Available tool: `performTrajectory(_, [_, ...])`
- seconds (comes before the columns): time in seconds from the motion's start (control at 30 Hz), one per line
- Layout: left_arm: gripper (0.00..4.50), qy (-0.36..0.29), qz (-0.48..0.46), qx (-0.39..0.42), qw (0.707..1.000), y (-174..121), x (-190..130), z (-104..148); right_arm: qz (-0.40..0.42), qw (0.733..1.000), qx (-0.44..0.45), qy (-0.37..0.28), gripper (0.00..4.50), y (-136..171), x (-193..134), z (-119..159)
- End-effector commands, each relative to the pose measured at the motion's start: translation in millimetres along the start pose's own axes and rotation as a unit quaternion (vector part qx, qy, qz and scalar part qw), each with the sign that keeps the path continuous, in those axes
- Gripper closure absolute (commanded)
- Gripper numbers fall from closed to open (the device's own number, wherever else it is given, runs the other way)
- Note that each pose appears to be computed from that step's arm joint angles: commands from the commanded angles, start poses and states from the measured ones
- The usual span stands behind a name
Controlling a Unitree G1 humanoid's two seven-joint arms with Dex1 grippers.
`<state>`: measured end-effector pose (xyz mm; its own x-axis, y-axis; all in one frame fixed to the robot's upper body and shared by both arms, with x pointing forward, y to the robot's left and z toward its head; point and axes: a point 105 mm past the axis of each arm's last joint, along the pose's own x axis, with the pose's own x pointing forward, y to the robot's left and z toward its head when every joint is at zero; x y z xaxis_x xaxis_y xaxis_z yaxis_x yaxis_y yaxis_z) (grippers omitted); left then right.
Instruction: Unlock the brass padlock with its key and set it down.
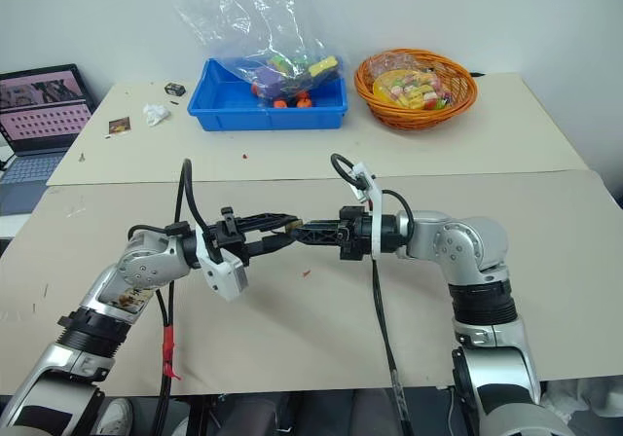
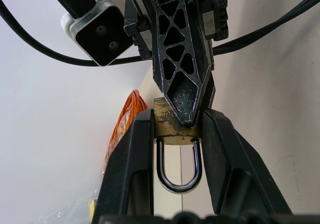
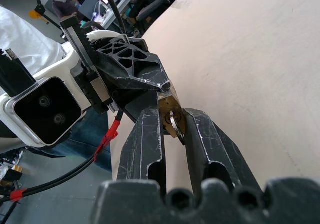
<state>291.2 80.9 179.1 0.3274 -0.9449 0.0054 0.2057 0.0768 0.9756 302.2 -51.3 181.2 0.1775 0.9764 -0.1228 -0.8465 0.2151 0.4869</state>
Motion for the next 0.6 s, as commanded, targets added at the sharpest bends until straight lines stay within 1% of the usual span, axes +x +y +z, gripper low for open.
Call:
performTrajectory(0.03, [3.71, -0.018, 0.012, 0.019, 1.000, 9.0, 2.4, 9.7, 0.037, 0.999, -0.025, -0.024, 4.32, 18.2, 2.6, 14.7])
performTrajectory(0.5, [3.71, -0.019, 0.011, 0.017, 1.000, 8.4, 1.7, 10.4, 0.037, 0.999, -0.019, -0.030, 4.32, 19.3, 4.4, 16.1])
performTrajectory(0.6, [3.71, -0.016, 0.016, 0.002, 1.000, 8.5, 1.5, 8.7, 0.038, 0.999, -0.020, -0.029, 4.32, 20.0, 3.7, 15.7])
